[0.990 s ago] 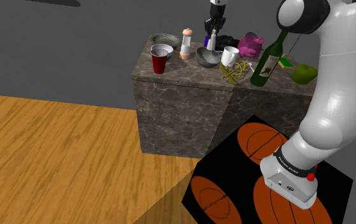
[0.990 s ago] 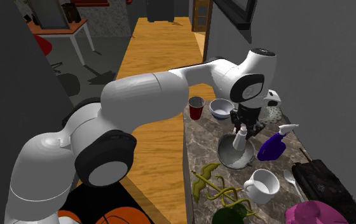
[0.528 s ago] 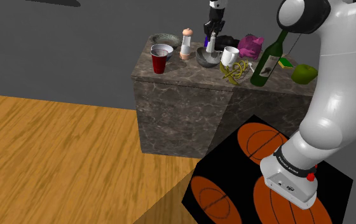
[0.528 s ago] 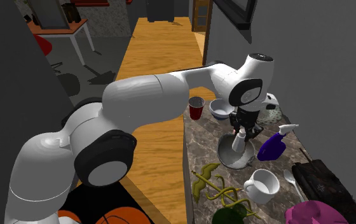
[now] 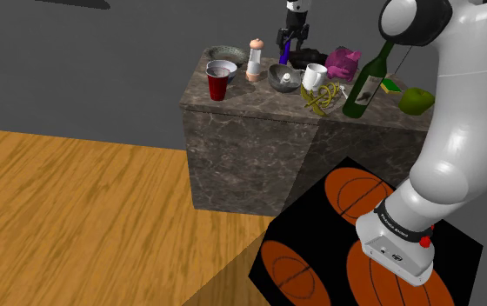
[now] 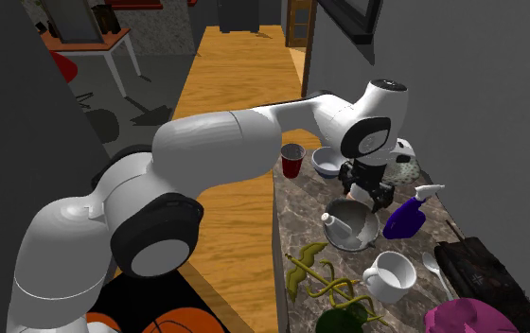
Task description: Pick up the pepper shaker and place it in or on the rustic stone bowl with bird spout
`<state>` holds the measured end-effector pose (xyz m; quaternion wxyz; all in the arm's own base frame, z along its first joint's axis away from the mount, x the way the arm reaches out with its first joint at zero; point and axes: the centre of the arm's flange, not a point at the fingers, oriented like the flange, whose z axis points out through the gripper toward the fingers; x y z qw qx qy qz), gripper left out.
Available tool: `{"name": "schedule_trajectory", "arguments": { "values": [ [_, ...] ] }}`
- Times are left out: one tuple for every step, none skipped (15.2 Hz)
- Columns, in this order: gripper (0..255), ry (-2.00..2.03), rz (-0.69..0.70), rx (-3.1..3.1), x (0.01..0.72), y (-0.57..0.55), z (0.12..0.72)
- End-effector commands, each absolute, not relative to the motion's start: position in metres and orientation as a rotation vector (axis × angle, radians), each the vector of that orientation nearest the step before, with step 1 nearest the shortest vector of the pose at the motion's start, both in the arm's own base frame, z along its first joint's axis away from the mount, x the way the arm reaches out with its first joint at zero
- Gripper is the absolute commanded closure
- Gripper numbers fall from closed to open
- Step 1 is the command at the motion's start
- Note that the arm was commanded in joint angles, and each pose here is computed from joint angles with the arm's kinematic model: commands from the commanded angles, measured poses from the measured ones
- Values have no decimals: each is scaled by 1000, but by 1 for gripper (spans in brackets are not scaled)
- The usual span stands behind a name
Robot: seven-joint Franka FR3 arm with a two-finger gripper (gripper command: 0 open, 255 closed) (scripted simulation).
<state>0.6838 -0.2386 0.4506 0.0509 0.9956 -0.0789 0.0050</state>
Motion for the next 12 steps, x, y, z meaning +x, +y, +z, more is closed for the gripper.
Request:
{"name": "schedule_trajectory", "arguments": {
  "values": [
    [0,-240,15,3030,684,-237,464],
    [0,-240,15,3030,684,-236,477],
    [0,-240,15,3030,684,-235,490],
    [0,-240,15,3030,684,-234,500],
    [0,-240,15,3030,684,-234,500],
    [0,-240,15,3030,684,-234,500],
    [0,-240,15,3030,684,-234,500],
    [0,-240,15,3030,684,-234,500],
    [0,-240,15,3030,684,-234,500],
    [0,-240,15,3030,684,-234,500],
    [0,-240,15,3030,684,-234,500],
    [0,-240,15,3030,684,-234,500]
  ]
}}
